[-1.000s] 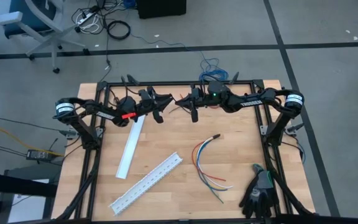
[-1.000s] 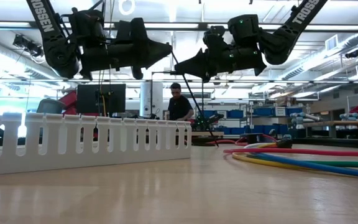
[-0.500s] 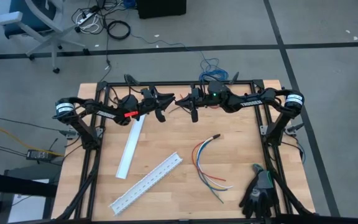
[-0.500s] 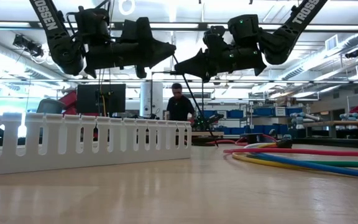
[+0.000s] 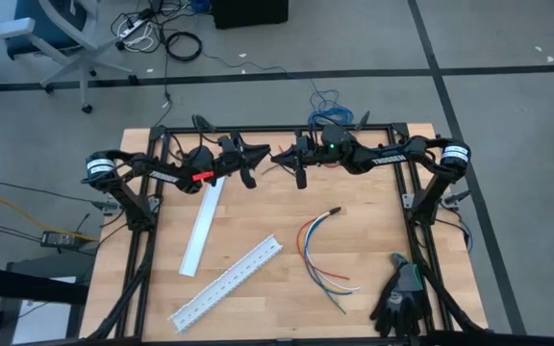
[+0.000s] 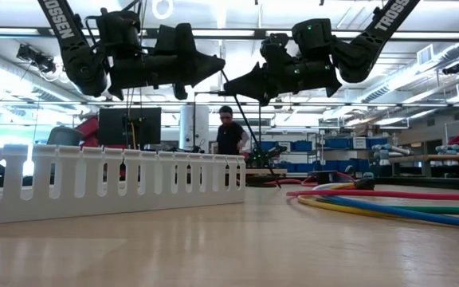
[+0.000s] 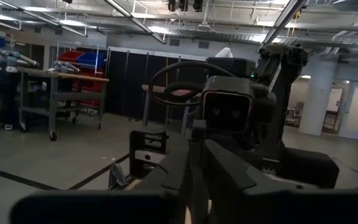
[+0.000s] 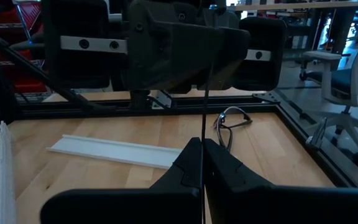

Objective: Ziptie cables
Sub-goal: Wrap the left black zip tie

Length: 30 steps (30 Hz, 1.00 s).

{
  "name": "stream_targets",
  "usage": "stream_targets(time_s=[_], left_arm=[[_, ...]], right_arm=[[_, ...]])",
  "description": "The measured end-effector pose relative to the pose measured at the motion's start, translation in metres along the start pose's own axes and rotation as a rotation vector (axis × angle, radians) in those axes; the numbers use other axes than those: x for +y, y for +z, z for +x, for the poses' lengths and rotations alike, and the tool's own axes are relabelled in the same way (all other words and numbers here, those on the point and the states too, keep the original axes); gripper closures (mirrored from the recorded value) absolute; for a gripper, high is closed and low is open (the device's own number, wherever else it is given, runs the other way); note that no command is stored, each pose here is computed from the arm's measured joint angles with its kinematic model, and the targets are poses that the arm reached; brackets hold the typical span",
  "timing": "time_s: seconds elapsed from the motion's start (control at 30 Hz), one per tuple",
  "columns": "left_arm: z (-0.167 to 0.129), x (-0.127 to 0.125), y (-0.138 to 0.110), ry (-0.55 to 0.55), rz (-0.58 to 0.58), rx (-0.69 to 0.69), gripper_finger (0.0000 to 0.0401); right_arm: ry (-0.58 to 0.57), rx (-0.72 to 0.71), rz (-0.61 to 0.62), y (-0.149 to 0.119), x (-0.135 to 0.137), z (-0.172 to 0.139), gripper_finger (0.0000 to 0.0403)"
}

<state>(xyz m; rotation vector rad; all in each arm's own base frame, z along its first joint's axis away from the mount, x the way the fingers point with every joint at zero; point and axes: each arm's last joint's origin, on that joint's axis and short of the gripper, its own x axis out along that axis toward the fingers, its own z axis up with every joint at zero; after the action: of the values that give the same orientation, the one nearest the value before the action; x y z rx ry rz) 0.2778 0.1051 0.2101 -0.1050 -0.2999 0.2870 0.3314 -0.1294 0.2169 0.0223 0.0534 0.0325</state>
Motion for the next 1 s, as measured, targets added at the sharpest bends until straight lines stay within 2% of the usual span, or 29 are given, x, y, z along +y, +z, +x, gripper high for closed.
stream_targets(time_s=[0.13,0.6,0.8,1.0], left_arm=[[0.000,0.002,-0.001,0.004,0.000,0.010,0.0392],[-0.003,0.013,-0.006,0.026,-0.013,0.075,0.0399],[-0.014,0.025,-0.013,0.080,-0.070,0.116,0.0400],[-0.025,0.045,-0.018,0.117,-0.209,0.157,0.0401]], right_arm=[[0.000,0.003,0.001,0.000,0.000,0.000,0.0403],[-0.001,0.054,-0.008,-0.006,0.000,0.000,0.0398],[0.003,0.114,-0.030,-0.012,0.000,-0.001,0.0352],[0.011,0.160,-0.087,-0.017,0.001,-0.002,0.0302]])
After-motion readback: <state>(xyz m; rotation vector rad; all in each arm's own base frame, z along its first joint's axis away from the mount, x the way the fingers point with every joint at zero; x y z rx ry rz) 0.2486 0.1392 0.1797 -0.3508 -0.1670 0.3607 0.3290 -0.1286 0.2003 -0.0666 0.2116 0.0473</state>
